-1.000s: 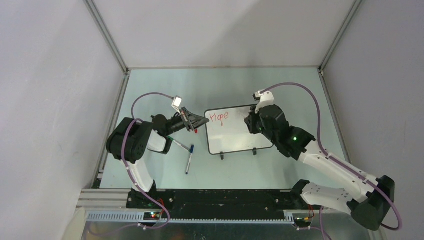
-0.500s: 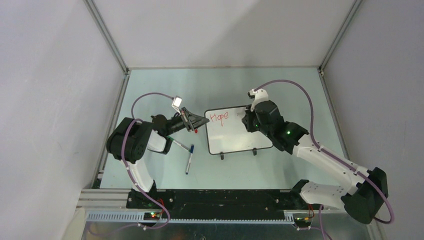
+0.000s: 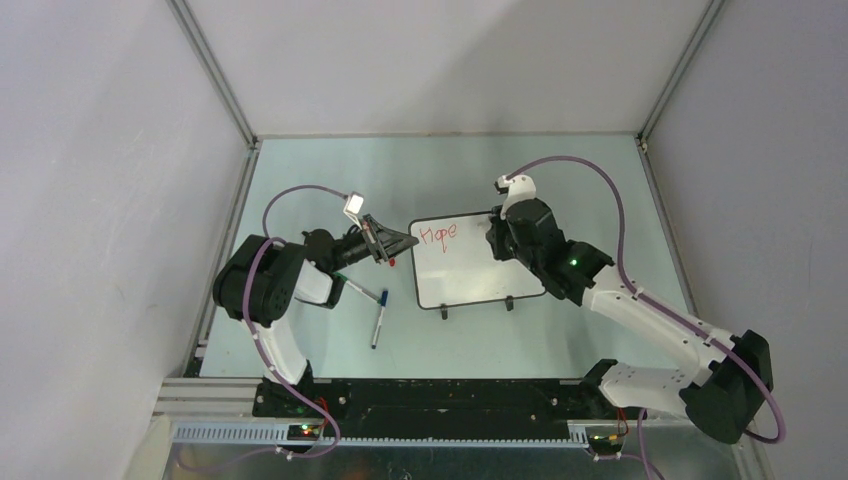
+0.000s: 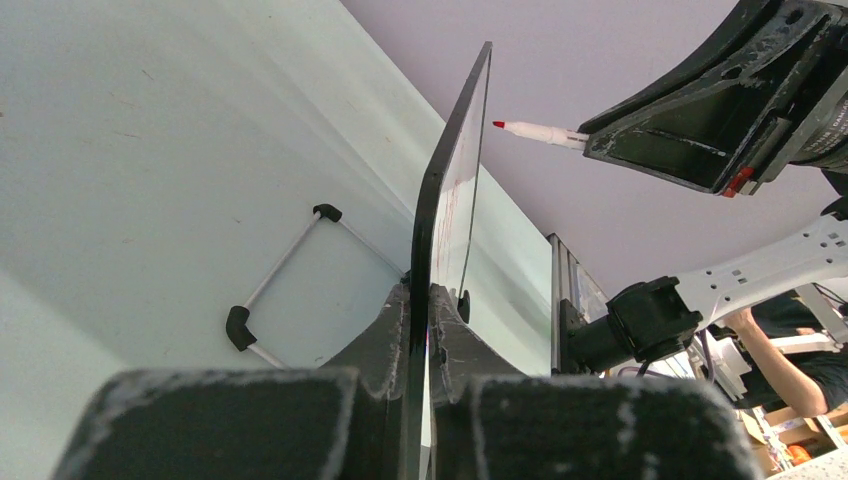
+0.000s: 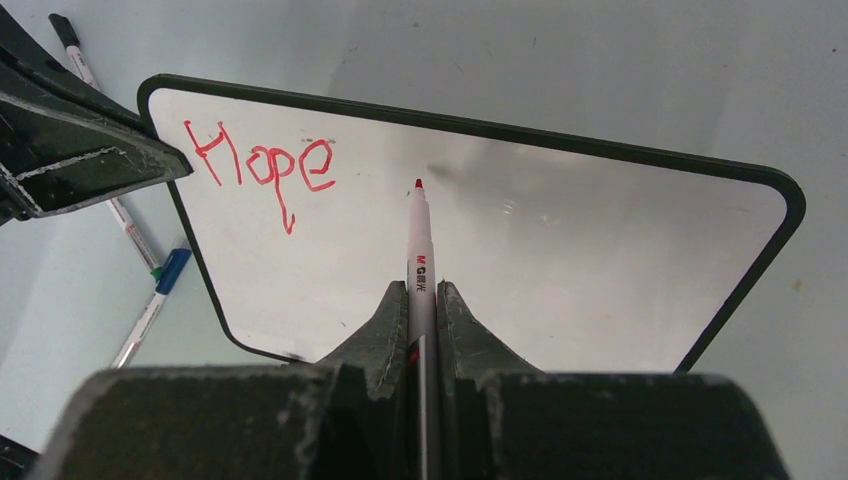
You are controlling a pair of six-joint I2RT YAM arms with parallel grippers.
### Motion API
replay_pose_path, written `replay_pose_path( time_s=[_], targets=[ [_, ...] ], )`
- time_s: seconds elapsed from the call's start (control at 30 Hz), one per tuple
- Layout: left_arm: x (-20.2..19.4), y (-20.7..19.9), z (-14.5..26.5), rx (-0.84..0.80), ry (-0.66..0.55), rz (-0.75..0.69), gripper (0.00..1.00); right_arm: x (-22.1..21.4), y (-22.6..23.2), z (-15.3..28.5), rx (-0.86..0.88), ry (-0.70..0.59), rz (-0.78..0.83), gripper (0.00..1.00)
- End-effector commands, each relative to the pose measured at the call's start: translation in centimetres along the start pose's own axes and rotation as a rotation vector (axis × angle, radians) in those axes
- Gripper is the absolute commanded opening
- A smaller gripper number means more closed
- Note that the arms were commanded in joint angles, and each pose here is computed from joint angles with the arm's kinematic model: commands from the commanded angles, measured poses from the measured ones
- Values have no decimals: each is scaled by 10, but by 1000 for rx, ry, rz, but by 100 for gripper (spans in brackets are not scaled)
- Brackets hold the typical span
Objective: Write a sentence on the whiteboard
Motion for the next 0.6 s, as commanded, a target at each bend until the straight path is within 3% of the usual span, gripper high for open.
replay_pose_path(
  time_s=[0.0, 0.57],
  targets=[
    [-3, -10, -1, -41, 14, -61, 0, 24, 6, -1, 5, -68, -1, 0],
    [-3, -11, -1, -43, 16, -63, 0, 19, 9, -4, -3, -51, 18, 0]
  ],
)
Point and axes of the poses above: each gripper's point midway between its finger pads, its own z axis back along the fingers, its own y axis along the line the jaws close on, x = y × z, the point moved 3 cm from there along z, back along the fingers, and after that the axes turned 1 degree about -z, right-handed, at the moved point
